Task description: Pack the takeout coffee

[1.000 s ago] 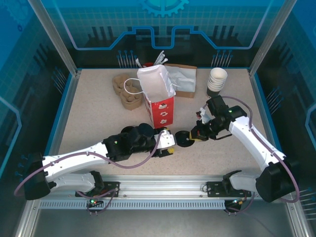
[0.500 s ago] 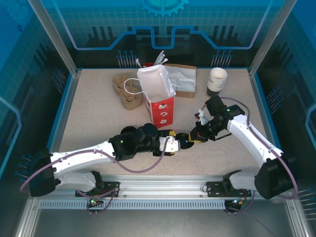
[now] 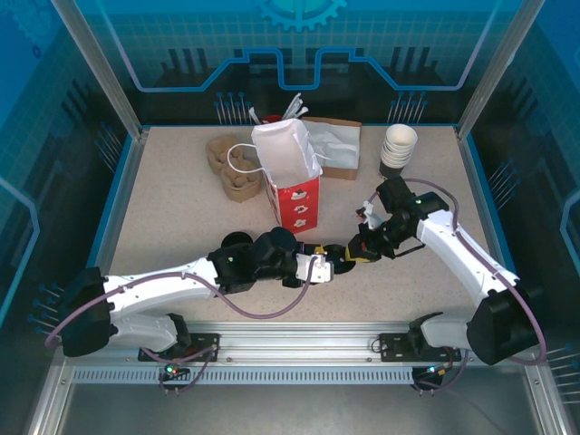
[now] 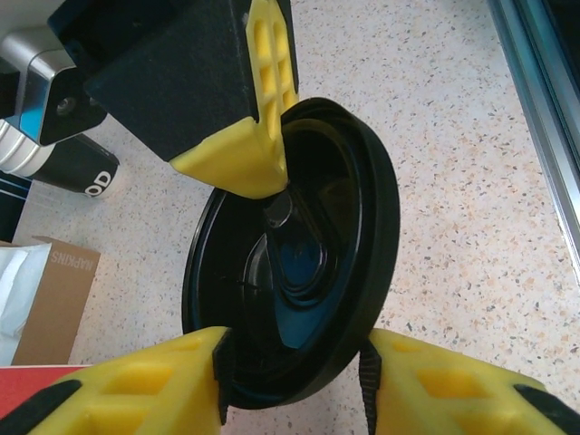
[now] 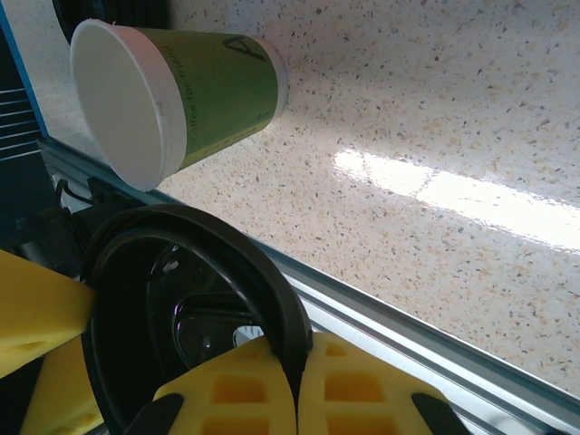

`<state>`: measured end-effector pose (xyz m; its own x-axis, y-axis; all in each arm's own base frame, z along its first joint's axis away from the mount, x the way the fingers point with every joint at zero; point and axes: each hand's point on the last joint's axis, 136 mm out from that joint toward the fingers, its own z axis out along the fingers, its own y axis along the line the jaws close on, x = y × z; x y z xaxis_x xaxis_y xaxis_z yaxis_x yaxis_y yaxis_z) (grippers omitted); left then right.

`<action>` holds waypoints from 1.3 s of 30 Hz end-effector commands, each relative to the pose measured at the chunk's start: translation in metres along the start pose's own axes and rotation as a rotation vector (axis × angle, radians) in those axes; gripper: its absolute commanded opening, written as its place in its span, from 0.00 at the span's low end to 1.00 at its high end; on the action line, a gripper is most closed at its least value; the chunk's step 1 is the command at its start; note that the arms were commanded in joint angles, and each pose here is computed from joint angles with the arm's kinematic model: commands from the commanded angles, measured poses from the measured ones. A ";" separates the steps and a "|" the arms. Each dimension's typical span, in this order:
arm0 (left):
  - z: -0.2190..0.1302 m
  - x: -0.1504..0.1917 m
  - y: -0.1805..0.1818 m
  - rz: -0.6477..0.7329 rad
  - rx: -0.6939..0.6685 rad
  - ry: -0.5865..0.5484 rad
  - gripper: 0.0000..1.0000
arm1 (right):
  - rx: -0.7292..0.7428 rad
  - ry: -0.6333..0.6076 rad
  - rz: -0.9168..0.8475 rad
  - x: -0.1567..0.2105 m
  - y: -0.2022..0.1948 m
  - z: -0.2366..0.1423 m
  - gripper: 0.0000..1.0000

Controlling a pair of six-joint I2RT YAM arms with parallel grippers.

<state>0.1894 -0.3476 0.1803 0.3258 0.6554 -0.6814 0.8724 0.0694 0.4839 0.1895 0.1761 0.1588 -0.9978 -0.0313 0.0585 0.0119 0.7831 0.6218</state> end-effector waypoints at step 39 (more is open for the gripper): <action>-0.007 -0.030 0.023 0.071 -0.118 -0.050 0.08 | -0.018 -0.083 -0.014 -0.006 0.008 -0.029 0.31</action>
<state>0.1917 -0.3558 0.1877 0.4228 0.6678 -0.6125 0.8064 0.0311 0.5906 0.1943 0.1660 0.1640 -0.9993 -0.0138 0.0360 0.0104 0.8027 0.5963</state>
